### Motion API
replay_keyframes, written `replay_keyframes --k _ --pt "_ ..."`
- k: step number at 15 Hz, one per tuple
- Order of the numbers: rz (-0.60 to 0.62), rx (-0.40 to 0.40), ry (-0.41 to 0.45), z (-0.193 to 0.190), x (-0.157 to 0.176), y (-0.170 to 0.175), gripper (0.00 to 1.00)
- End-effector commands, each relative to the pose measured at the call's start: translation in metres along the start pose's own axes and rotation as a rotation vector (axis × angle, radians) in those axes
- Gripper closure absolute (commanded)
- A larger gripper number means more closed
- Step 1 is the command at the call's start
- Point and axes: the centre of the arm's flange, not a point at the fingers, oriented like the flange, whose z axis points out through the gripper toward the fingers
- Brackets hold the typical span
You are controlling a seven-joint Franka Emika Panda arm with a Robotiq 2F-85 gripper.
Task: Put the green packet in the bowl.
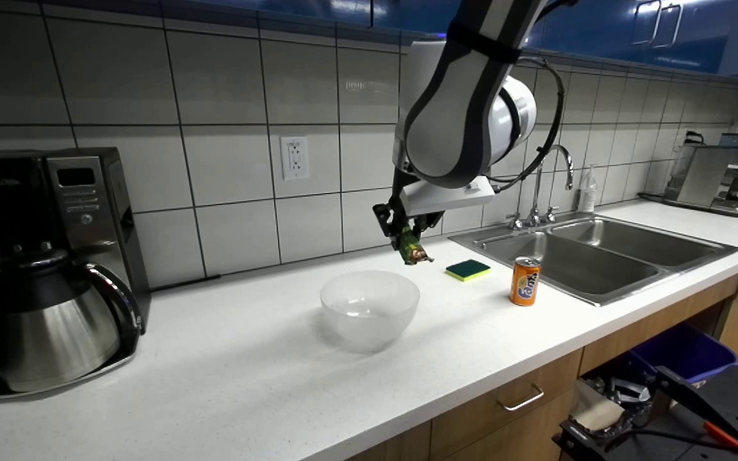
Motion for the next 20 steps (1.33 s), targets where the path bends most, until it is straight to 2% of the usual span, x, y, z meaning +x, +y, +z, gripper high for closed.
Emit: replay_keyframes --k 1,7,15,20 --pt "-0.099 0.065 -0.051 -0.006 0.008 -0.012 0.85" --pt "-0.216 0.108 -0.131 0.017 0.012 -0.041 0.85" --pt "-0.258 0.148 -0.217 0.055 0.023 -0.031 0.85" --pt "-0.305 0.150 -0.263 0.075 0.024 -0.039 0.85"
